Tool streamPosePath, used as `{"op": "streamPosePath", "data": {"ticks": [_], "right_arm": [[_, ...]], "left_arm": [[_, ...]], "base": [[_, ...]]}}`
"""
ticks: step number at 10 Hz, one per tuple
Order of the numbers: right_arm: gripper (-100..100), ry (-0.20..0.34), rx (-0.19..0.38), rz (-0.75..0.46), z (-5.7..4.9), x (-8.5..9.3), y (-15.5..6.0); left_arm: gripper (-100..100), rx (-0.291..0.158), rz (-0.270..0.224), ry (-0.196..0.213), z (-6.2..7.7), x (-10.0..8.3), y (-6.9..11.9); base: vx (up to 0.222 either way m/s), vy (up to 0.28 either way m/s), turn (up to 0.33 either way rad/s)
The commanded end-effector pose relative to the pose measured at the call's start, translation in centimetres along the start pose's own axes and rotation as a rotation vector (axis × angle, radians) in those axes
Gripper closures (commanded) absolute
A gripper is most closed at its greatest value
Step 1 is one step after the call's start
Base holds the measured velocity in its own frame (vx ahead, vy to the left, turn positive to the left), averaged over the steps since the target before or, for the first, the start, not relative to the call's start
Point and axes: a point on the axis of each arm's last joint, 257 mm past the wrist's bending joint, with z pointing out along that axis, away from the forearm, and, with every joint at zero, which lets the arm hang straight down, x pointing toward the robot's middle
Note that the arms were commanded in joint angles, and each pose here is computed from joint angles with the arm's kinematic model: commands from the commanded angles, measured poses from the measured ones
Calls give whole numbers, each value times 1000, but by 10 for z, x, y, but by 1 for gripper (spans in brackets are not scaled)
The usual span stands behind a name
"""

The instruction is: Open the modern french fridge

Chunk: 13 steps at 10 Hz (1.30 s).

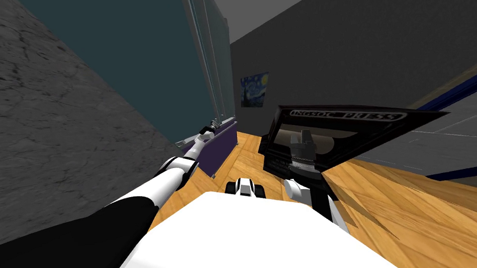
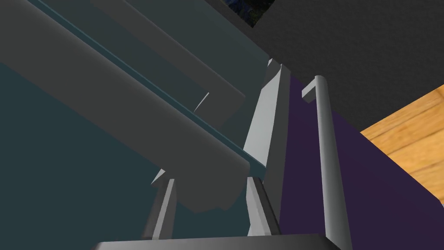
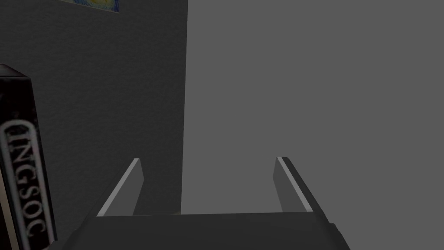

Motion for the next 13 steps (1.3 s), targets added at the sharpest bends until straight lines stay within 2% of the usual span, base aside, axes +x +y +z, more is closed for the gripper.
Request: {"op": "streamPosePath", "data": {"ticks": [1, 3, 4, 7, 8, 9, 10, 12, 13], "right_arm": [[0, 0, 0, 0, 0, 0, 0], [0, 0, 0, 0, 0, 0, 0], [0, 0, 0, 0, 0, 0, 0], [0, 0, 0, 0, 0, 0, 0], [0, 0, 0, 0, 0, 0, 0], [0, 0, 0, 0, 0, 0, 0], [0, 0, 0, 0, 0, 0, 0], [0, 0, 0, 0, 0, 0, 0], [0, 0, 0, 0, 0, 0, 0]], "left_arm": [[100, -40, -9, 55, 1, 31, 22], [100, -73, -17, 95, 0, 54, 38], [100, -73, -17, 95, 0, 54, 38], [100, -123, -29, 154, -5, 87, 64], [100, -112, -27, 142, -4, 81, 59], [-100, -89, -20, 112, -1, 65, 47], [-100, -82, -18, 104, -1, 60, 43], [-100, -50, -9, 63, 1, 37, 25], [-100, -67, -13, 76, 0, 46, 35]], "base": [[-207, 145, -121], [-185, 126, -116], [-102, 81, -38], [-115, 79, -100], [-70, 39, -35], [64, -40, 111], [154, -105, 101], [165, -124, 95], [68, -73, 29]]}}
